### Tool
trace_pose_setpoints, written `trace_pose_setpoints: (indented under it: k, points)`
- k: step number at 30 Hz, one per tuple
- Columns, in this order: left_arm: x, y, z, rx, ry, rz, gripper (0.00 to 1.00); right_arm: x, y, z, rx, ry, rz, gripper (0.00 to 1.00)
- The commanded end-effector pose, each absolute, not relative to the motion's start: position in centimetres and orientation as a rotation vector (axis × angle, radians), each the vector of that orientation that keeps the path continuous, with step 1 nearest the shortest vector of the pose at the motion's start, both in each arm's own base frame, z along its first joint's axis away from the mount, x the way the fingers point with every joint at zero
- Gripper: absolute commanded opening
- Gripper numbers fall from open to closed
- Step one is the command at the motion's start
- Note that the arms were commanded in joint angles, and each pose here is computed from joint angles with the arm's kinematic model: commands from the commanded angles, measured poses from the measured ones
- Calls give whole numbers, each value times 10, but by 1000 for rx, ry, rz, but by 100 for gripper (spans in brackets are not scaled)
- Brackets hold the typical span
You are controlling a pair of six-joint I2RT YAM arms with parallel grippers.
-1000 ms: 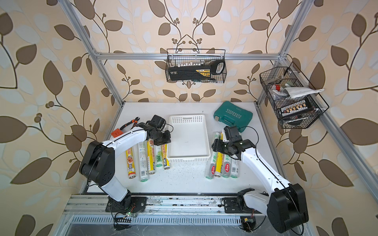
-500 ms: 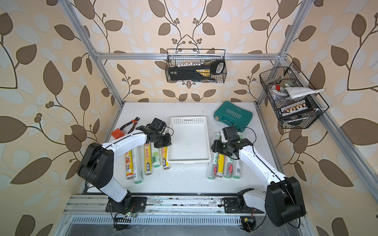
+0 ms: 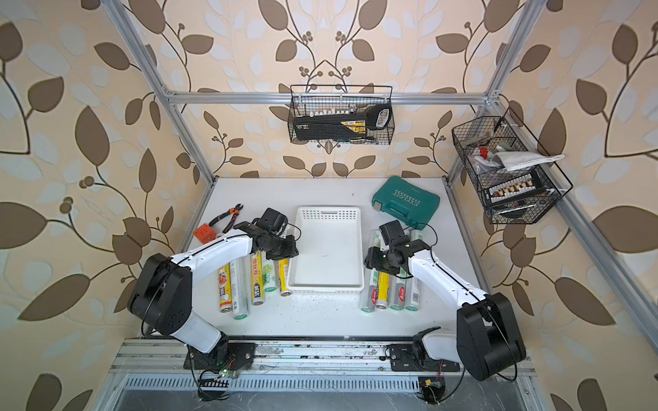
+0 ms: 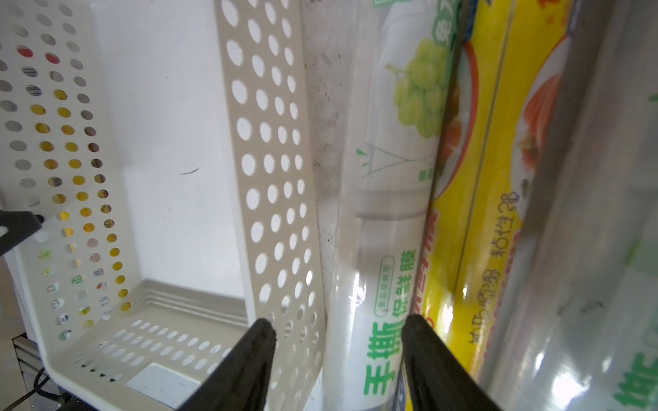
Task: Put the plastic wrap into the basket
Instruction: Move the plastic wrap to the center of the board.
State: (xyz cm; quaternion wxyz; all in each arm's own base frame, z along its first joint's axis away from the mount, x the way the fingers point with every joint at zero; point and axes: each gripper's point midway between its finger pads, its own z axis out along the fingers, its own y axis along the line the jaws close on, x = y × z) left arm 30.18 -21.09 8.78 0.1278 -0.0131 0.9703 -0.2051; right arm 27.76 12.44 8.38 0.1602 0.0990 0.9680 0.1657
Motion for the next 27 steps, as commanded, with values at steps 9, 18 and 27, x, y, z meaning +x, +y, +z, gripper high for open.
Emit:
trace_pose_setpoints:
  k: [9, 18, 27]
  points:
    - [303, -212, 124, -16, 2717, -640, 42, 283, 119, 68, 331, 2793, 377, 54]
    - [305, -204, 157, -33, 2618, -631, 45, 289, 122, 61, 322, 2800, 345, 52]
    - [304, -200, 166, -39, 2594, -623, 47, 295, 123, 48, 329, 2825, 319, 56]
